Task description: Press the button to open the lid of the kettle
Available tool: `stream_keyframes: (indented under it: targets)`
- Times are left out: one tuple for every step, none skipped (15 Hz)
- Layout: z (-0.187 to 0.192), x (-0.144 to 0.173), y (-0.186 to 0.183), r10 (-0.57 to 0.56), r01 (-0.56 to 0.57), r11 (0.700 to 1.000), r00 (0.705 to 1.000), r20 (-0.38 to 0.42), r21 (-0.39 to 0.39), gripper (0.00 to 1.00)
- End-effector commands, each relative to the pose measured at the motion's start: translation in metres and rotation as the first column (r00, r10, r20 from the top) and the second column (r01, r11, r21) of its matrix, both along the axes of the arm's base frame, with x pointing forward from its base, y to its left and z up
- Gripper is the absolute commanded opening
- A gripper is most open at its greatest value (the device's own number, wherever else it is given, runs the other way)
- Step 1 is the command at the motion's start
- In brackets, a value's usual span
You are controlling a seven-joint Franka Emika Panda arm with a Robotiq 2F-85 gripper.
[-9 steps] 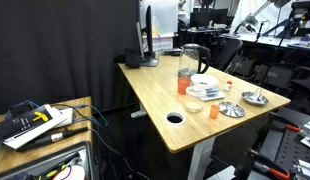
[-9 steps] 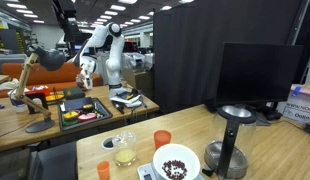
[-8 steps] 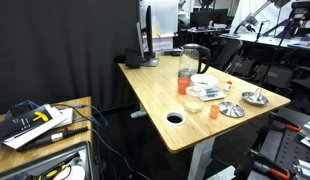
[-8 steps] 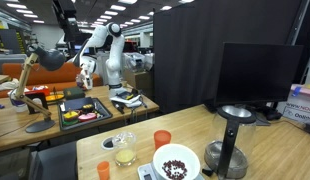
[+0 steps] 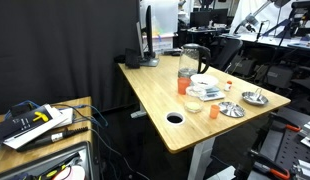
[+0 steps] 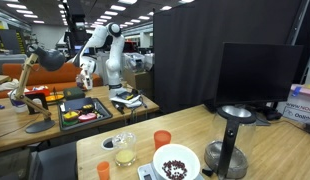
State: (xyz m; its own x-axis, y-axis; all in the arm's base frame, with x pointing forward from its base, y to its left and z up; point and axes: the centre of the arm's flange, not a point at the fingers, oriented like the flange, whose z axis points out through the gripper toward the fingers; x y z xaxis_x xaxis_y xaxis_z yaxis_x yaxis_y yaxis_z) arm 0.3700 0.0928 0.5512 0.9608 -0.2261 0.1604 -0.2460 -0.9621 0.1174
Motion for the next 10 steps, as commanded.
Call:
stream_keyframes:
  targets:
    - [-0.006,0.004,-0.039,-0.108,0.107,0.993,0.994,-0.028,-0.049,1.00]
    - [-0.007,0.004,-0.050,-0.163,0.160,0.985,0.986,-0.042,-0.065,1.00]
    - [-0.007,0.004,-0.042,-0.099,0.098,0.994,0.995,-0.024,-0.038,1.00]
    - [-0.008,0.004,-0.051,-0.128,0.126,0.991,0.991,-0.030,-0.047,1.00]
    - [-0.008,0.004,-0.054,-0.140,0.138,0.989,0.990,-0.032,-0.049,1.00]
    - [-0.008,0.004,-0.053,-0.146,0.144,0.988,0.989,-0.032,-0.050,1.00]
    - [-0.008,0.003,-0.051,-0.148,0.146,0.988,0.989,-0.032,-0.052,1.00]
    - [-0.009,0.003,-0.050,-0.149,0.147,0.988,0.988,-0.032,-0.054,1.00]
    - [-0.009,0.003,-0.050,-0.149,0.147,0.988,0.988,-0.032,-0.054,1.00]
    - [-0.009,0.003,-0.050,-0.149,0.147,0.988,0.988,-0.033,-0.054,1.00]
